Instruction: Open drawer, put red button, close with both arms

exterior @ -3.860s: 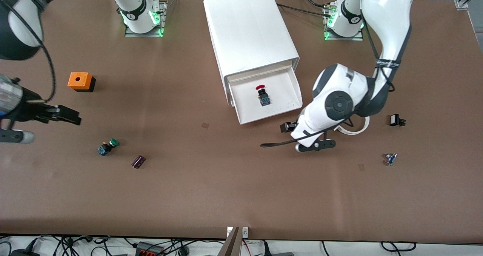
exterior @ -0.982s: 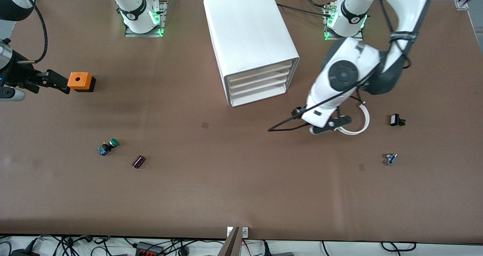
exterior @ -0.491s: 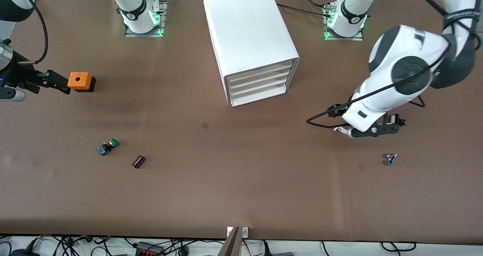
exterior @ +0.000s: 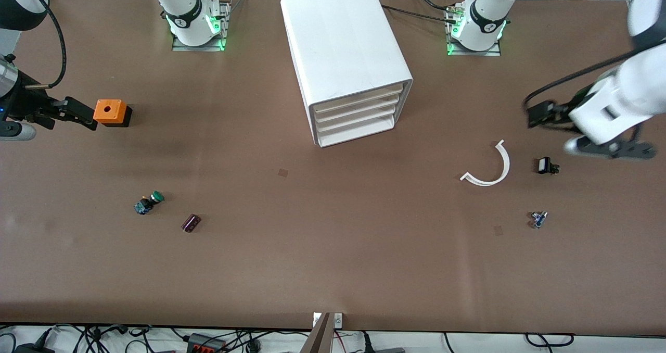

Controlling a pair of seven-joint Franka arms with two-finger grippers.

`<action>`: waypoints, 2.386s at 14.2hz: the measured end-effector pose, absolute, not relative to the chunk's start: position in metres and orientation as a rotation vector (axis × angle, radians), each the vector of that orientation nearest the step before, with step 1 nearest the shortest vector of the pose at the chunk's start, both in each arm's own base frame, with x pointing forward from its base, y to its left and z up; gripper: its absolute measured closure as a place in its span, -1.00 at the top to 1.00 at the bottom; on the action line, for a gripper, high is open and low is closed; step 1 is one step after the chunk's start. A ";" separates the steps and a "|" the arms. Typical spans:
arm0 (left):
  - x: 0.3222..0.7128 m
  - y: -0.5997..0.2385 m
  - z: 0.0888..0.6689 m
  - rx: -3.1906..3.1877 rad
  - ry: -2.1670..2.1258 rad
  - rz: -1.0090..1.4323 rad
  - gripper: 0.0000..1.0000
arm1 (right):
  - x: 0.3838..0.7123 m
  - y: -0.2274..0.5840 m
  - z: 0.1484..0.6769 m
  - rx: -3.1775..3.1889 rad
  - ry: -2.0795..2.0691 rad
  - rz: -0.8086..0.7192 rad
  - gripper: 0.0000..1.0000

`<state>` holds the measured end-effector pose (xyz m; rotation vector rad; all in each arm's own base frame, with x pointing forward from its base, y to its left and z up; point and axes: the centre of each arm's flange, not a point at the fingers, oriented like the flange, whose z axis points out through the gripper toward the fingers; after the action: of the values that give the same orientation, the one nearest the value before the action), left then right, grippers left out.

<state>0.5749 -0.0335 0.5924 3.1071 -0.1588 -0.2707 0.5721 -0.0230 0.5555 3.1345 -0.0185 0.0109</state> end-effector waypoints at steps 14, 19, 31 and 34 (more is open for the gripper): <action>0.547 -0.022 0.577 3.059 -0.208 -0.033 1.00 | 0.573 -0.023 0.552 3.134 -0.019 0.004 1.00; 0.537 -0.015 0.595 3.137 -0.166 0.005 1.00 | 0.574 -0.023 0.552 3.134 -0.019 0.003 1.00; 0.541 -0.019 0.598 3.140 -0.175 0.008 1.00 | 0.574 -0.023 0.552 3.134 -0.019 0.004 1.00; 0.543 -0.019 0.597 3.139 -0.175 0.004 1.00 | 0.574 -0.023 0.552 3.134 -0.019 0.005 1.00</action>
<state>0.5426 -0.0190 0.5968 3.1392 -0.1752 0.0038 0.5737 -0.0230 0.5521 3.1342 -0.0186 0.0054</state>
